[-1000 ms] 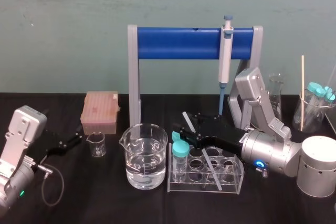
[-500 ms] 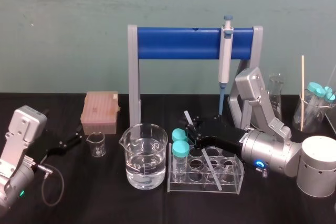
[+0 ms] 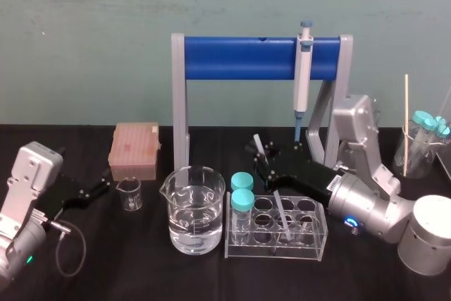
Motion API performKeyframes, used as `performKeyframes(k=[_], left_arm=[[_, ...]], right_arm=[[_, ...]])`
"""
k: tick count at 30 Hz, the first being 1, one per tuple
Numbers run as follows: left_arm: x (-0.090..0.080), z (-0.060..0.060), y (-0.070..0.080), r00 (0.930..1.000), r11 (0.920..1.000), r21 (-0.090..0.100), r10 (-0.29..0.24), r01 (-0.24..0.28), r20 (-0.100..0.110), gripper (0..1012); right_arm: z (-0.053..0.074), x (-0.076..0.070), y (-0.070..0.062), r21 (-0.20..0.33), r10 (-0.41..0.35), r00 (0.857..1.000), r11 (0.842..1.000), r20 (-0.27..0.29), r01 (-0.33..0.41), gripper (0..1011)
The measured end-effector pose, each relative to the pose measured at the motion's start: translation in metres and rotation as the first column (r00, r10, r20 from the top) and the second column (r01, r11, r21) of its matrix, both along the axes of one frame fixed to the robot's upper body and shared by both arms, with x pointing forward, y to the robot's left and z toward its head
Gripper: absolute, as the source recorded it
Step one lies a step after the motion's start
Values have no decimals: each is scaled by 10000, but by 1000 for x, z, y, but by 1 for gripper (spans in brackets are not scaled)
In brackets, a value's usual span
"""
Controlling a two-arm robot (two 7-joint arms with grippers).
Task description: Pick up the stirring rod with one hand, then place it down.
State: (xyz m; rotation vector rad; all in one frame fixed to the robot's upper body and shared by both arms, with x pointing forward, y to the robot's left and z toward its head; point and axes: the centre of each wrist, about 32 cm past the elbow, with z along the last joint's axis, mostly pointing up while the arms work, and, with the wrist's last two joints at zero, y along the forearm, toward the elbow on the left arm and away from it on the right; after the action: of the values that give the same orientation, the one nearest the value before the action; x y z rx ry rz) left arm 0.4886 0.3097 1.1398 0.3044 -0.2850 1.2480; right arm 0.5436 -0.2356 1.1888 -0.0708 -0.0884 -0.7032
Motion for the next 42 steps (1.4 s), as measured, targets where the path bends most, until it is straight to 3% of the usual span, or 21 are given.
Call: performKeyframes(k=[4,12,16,19,27,42], left_arm=[[0,0,0,10000,10000,0,0,0,0,1000],[0,0,0,10000,10000,1,0,0,1,1000],[0,0,0,10000,10000,1,0,0,0,1000],[0,0,0,10000,10000,1,0,0,0,1000],[0,0,0,10000,10000,1,0,0,0,1000],[0,0,0,10000,10000,1,0,0,0,1000]], right_arm=[[-5,-9,-2,573,-32,9957,9984,926,-21,69],[-7,-26,-7,1398,-98,9839,9901,1784,-155,69],[2,-28,-11,1614,-260,9726,9868,2312,-120,69],[17,-25,-17,1948,-549,9606,9808,2724,8,69],[37,-18,-32,2068,-1134,9415,9772,3172,480,69],[38,-16,-50,1999,-1869,9342,9712,3038,1294,69]])
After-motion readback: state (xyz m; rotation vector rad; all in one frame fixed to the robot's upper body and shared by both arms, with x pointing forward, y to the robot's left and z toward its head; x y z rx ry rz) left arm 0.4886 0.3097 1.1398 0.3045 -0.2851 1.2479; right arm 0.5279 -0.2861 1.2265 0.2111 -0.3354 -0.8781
